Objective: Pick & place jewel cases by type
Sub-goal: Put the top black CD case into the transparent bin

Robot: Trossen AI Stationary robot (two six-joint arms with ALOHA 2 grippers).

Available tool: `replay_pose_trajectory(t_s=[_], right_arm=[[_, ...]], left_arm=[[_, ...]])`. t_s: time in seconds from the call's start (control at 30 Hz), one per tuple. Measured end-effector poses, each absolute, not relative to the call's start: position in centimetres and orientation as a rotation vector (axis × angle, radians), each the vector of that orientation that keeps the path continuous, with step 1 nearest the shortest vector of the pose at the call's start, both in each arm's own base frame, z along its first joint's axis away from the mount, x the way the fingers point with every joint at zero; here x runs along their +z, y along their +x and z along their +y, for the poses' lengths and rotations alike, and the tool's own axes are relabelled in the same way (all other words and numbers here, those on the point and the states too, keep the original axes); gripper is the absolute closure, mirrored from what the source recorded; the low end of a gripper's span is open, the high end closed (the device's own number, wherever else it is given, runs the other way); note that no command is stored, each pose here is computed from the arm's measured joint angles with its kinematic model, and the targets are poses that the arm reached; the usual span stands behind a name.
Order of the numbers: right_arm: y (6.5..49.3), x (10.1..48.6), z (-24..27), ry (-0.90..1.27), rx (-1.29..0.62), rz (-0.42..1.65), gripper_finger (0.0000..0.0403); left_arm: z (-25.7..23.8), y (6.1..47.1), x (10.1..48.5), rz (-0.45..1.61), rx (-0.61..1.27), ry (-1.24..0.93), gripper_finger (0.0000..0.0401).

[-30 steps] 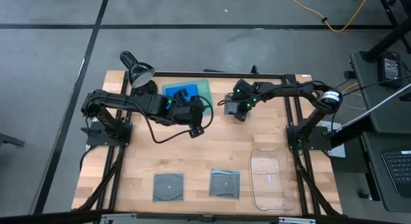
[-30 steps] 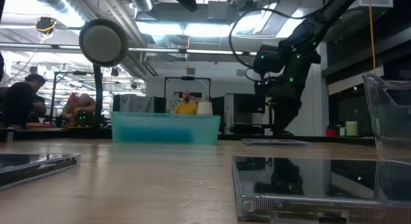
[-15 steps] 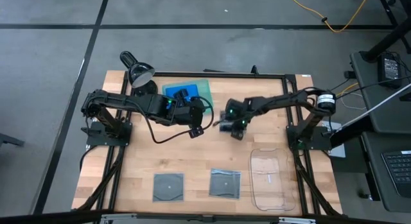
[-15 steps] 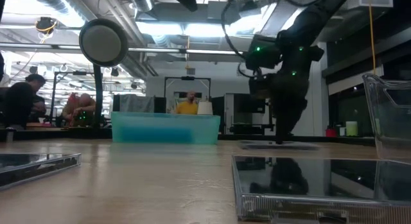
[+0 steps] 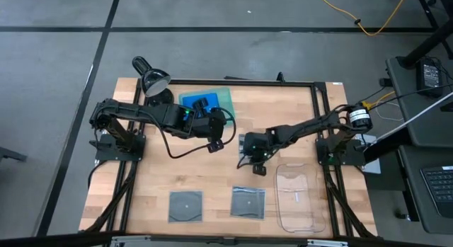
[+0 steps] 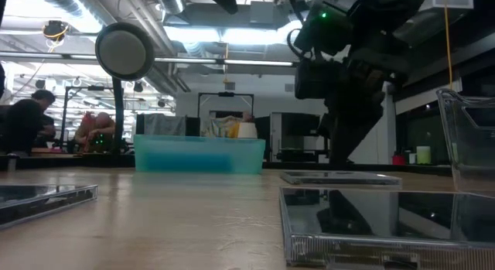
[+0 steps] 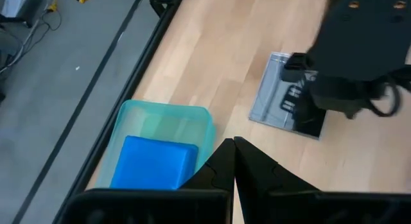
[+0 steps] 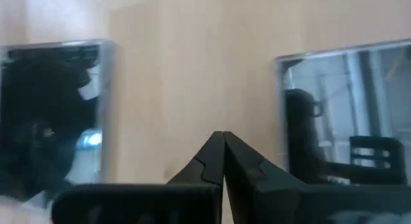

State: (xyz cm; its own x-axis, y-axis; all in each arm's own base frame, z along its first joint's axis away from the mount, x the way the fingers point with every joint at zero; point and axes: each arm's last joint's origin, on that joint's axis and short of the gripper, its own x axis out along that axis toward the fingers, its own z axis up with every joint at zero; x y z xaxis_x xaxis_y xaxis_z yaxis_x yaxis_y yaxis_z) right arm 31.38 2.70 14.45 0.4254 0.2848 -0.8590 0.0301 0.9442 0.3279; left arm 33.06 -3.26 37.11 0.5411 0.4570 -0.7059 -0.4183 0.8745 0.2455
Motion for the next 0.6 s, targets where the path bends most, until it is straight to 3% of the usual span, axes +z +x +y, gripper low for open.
replay_pose_trajectory(t_s=[0.4, 0.6], right_arm=[[29.8, 16.6, -0.3, 0.294, -0.007, 1.145, 0.0393], [27.4, 17.8, -2.5, 0.274, -0.130, 1.256, 0.0393]], left_arm=[[-4.7, 32.9, 36.9, 0.847, 0.492, -0.001, 0.0399], [-4.9, 32.9, 34.1, 0.885, 0.563, -0.123, 0.0399]])
